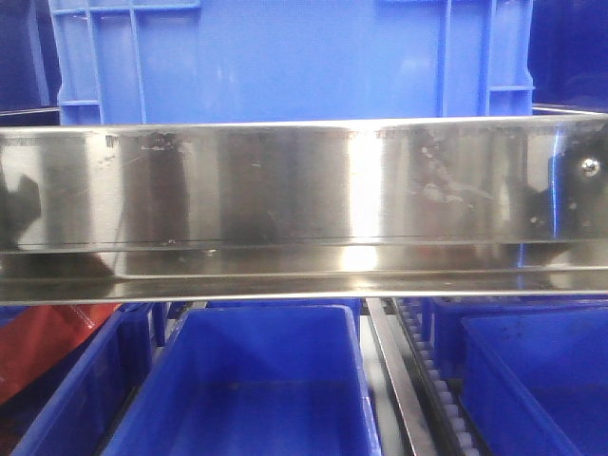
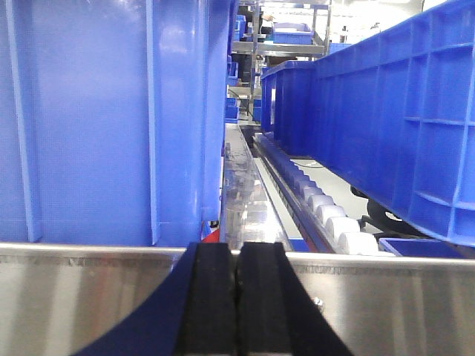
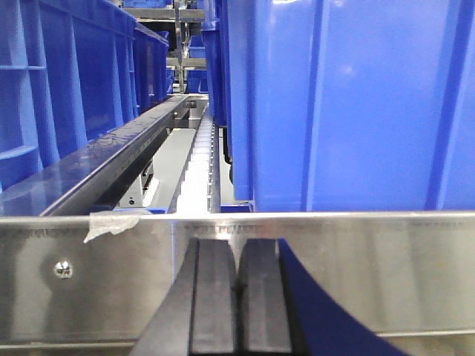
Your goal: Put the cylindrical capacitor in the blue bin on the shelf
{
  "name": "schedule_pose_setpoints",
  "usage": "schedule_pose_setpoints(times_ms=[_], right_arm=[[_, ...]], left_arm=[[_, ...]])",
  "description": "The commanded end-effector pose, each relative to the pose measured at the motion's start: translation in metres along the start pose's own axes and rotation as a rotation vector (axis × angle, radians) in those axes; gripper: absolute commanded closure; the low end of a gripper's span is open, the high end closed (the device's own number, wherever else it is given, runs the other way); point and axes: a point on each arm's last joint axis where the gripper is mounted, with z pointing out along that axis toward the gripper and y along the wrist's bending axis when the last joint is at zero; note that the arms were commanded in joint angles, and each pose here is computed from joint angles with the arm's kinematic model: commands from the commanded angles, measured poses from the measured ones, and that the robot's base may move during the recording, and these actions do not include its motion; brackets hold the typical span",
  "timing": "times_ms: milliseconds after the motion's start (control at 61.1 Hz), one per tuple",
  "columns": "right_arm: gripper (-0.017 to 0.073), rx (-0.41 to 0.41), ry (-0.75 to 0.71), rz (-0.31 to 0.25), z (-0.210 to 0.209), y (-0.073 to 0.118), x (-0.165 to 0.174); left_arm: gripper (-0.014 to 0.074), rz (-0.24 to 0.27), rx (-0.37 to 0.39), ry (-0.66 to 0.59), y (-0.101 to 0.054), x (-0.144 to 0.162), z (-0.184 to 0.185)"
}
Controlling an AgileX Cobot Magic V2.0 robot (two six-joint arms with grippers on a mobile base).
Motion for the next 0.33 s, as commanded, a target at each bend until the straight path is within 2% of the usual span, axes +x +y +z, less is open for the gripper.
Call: schedule_pose_setpoints(times_ms=[0,311], right_arm=[[0.0721,0.007,-0.022,-0.007,-0.0002,-0.0005,-0.0012],[0.0721,0.007,-0.022,-0.007,-0.0002,-0.0005,-0.0012]], left_arm=[[0.0704,-0.008,-0.002,-0.022,0.0001,-0.0025,-0.0005],[0.0704,-0.008,-0.002,-0.022,0.0001,-0.0025,-0.0005]])
